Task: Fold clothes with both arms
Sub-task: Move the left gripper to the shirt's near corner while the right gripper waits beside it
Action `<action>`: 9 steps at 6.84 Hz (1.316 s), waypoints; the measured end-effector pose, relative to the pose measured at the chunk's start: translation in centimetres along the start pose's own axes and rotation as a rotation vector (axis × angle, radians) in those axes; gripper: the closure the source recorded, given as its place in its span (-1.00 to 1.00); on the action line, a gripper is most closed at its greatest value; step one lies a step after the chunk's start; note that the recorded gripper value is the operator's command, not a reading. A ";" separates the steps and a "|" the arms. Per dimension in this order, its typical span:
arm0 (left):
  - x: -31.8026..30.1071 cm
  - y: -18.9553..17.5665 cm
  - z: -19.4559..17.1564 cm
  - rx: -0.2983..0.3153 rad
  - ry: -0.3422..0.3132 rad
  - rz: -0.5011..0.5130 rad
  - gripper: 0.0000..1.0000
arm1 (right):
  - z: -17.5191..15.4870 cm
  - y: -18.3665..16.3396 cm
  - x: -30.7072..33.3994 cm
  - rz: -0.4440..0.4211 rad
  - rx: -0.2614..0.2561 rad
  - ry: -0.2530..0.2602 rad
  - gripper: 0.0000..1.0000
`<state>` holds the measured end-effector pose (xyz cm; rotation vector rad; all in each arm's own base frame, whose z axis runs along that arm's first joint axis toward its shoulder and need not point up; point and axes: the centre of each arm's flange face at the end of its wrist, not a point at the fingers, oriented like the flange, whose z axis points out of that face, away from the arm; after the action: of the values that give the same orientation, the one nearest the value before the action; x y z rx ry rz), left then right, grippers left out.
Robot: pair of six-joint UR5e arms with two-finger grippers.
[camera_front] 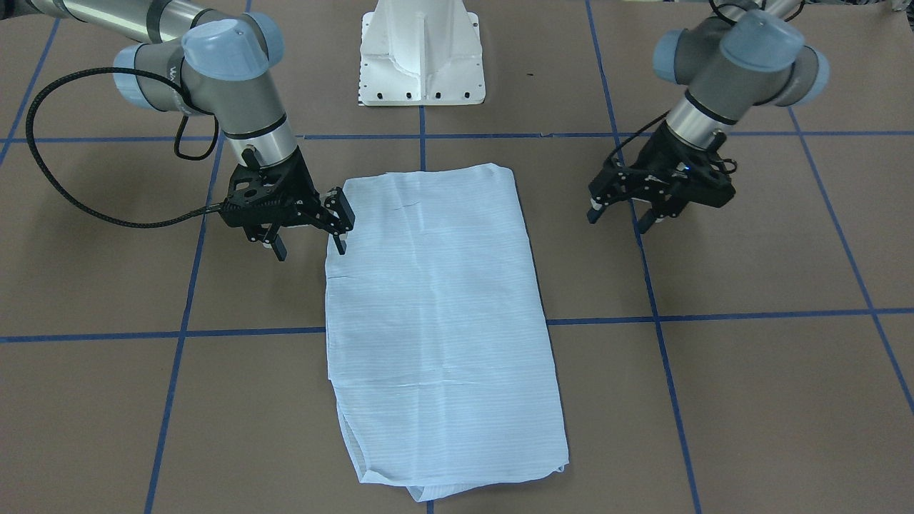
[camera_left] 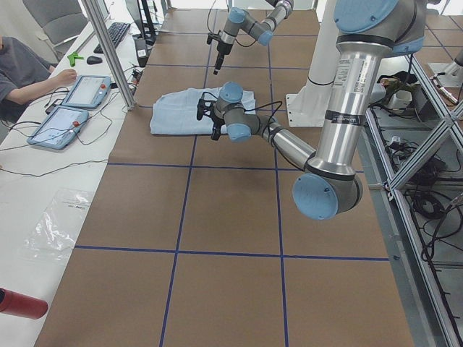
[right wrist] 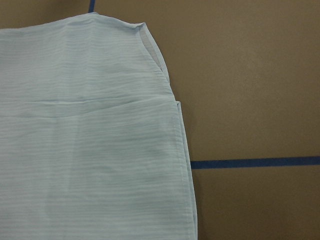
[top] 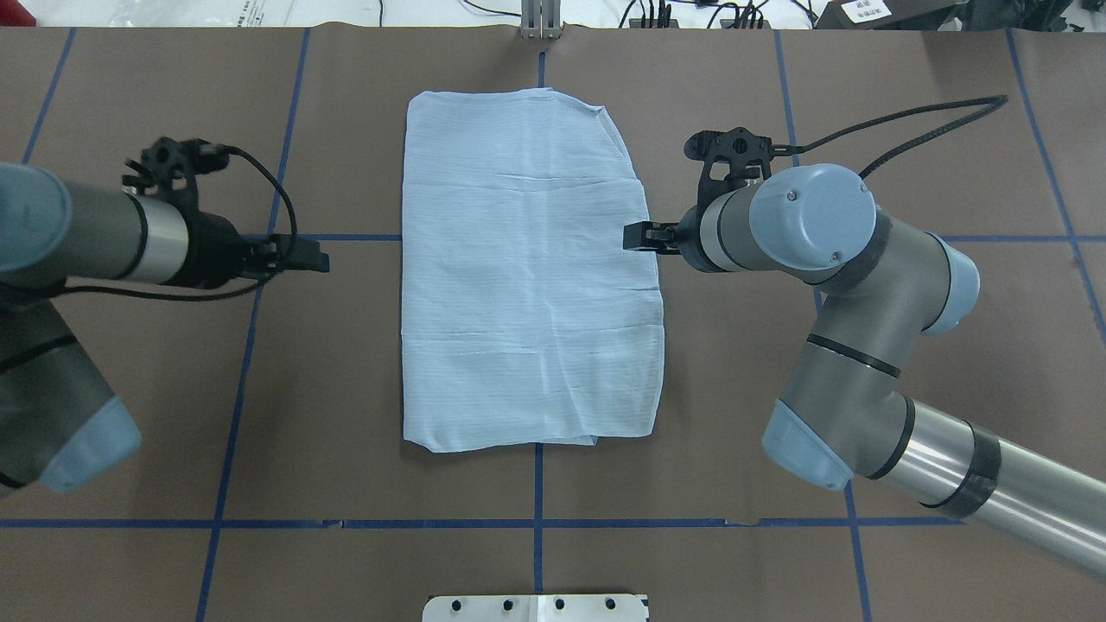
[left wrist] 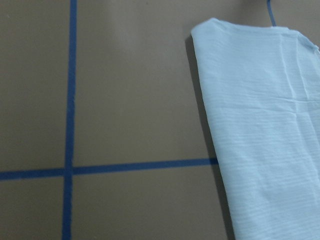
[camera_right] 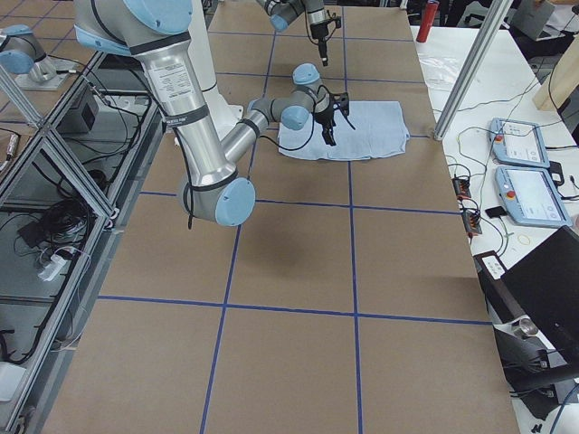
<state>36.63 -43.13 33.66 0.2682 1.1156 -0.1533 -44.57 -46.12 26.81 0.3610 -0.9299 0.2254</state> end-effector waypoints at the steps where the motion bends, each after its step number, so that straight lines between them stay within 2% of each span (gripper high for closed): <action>1: 2.7 3.4 1.6 -0.013 -0.015 -0.044 -1.00 | 0.0 0.4 0.0 0.031 0.003 -0.005 -1.00; 3: 6.7 8.2 4.2 -0.045 -0.033 -0.092 -1.00 | 0.0 0.7 0.1 0.045 0.004 -0.006 -1.00; 4: 7.4 9.5 5.2 -0.059 -0.041 -0.093 -0.92 | 0.0 0.7 0.1 0.046 0.004 -0.007 -1.00; 6: 7.8 10.8 6.4 -0.072 -0.054 -0.088 -0.62 | 0.0 0.7 0.1 0.046 0.004 -0.007 -1.00; 9: 8.6 13.1 7.2 -0.107 -0.052 -0.070 -0.61 | 0.0 0.7 0.1 0.046 0.003 -0.006 -1.00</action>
<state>49.92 -32.58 30.71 0.1289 1.0787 -0.1609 -44.78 -45.42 27.02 0.3432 -0.9451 0.2675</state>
